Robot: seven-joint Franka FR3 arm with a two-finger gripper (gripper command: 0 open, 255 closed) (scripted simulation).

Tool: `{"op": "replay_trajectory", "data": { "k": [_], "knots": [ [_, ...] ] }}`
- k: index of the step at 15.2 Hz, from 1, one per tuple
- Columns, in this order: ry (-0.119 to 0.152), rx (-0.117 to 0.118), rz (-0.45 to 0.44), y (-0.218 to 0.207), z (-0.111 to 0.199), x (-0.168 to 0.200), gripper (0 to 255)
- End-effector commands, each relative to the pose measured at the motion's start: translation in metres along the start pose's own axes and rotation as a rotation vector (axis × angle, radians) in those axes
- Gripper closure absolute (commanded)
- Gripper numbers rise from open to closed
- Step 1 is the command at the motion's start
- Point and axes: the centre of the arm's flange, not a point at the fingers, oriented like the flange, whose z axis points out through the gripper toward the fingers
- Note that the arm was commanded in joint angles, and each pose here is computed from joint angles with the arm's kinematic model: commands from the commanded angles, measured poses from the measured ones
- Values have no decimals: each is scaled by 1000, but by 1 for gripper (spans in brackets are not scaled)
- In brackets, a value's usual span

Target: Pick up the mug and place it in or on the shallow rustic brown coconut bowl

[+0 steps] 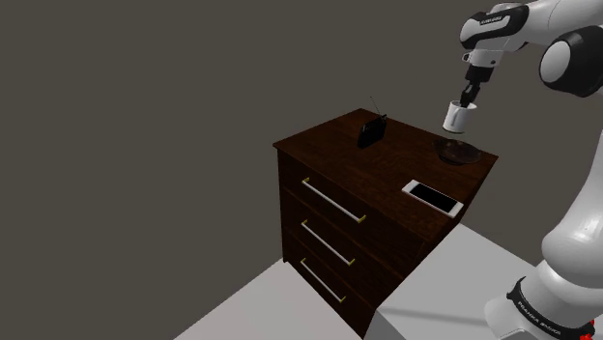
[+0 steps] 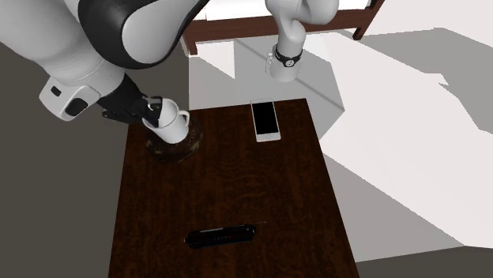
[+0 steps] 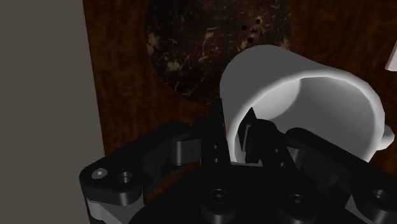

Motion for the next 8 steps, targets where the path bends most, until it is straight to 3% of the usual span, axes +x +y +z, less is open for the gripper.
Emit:
{"op": "replay_trajectory", "data": {
  "k": [1,8],
  "knots": [
    [0,0,-1,11,-4,-22,255],
    [0,0,-1,18,25,-32,255]
  ]
}}
